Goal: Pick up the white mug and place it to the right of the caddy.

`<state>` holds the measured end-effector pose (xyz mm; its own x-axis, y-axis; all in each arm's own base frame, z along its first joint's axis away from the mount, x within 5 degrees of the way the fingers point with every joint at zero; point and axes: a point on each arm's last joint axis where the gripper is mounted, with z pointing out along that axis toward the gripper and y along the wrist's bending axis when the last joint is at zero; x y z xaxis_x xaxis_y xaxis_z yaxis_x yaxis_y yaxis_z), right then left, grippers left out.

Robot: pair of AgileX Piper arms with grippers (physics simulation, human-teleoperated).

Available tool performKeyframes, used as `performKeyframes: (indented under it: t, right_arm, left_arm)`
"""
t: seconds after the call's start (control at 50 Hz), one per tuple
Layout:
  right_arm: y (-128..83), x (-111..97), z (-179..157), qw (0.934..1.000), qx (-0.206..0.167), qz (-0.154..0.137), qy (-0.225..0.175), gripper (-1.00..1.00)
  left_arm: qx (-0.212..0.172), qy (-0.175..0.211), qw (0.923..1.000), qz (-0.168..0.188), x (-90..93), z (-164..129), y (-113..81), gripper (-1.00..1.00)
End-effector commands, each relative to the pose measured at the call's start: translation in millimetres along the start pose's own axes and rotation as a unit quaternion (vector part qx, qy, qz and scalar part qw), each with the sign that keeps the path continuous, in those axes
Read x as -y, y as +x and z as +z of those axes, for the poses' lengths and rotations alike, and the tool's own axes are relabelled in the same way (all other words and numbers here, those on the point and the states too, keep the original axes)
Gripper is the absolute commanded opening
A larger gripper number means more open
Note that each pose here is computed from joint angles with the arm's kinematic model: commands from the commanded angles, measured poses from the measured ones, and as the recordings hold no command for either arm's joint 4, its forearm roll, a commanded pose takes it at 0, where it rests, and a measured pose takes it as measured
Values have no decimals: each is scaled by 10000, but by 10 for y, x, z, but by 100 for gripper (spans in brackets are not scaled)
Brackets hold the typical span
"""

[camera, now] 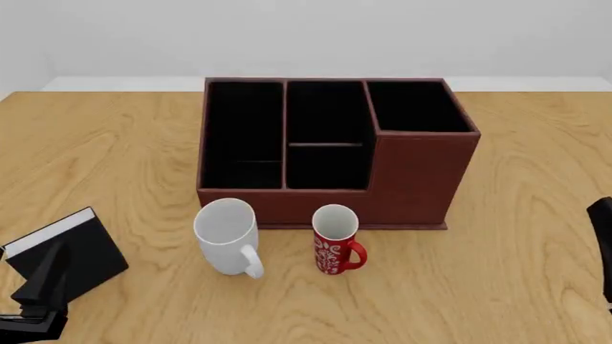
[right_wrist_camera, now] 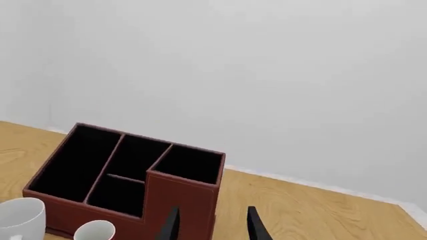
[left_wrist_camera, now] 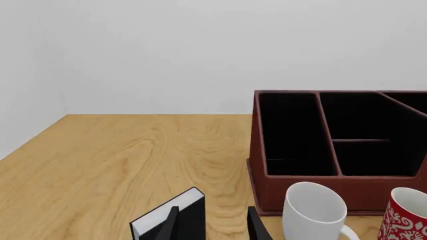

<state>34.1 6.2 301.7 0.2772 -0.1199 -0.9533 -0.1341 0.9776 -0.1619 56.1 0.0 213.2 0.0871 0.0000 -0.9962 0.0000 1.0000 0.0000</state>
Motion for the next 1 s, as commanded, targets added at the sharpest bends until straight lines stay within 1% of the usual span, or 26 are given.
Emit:
performKeyframes:
  t: [0.02,0.12,0.28,0.52,0.64,0.76,0.9,1.0]
  right_arm:
    - [-474,65,28,9990,240,-296,-245,100]
    - [-665,90,62,9981,323,-349,-390,100]
    - [-953,120,178,9964,464,-334,-633,100]
    - [-1382,112,490,9919,538,-309,-1110,100]
    - [-1545,78,658,9890,524,-333,-1345,100]
    - [-1615,16,824,9864,415,-376,-1543,100]
    - [-1683,-85,988,9814,330,-304,-1868,100]
    - [-1710,-184,1137,9775,183,-253,-2087,100]
  left_arm:
    - [0,0,10000,0,0,0,0,100]
    - [0,0,10000,0,0,0,0,100]
    - [0,0,10000,0,0,0,0,100]
    - [0,0,10000,0,0,0,0,100]
    - [0,0,10000,0,0,0,0,100]
    - [0,0,10000,0,0,0,0,100]
    - [0,0,10000,0,0,0,0,100]
    - [0,0,10000,0,0,0,0,100]
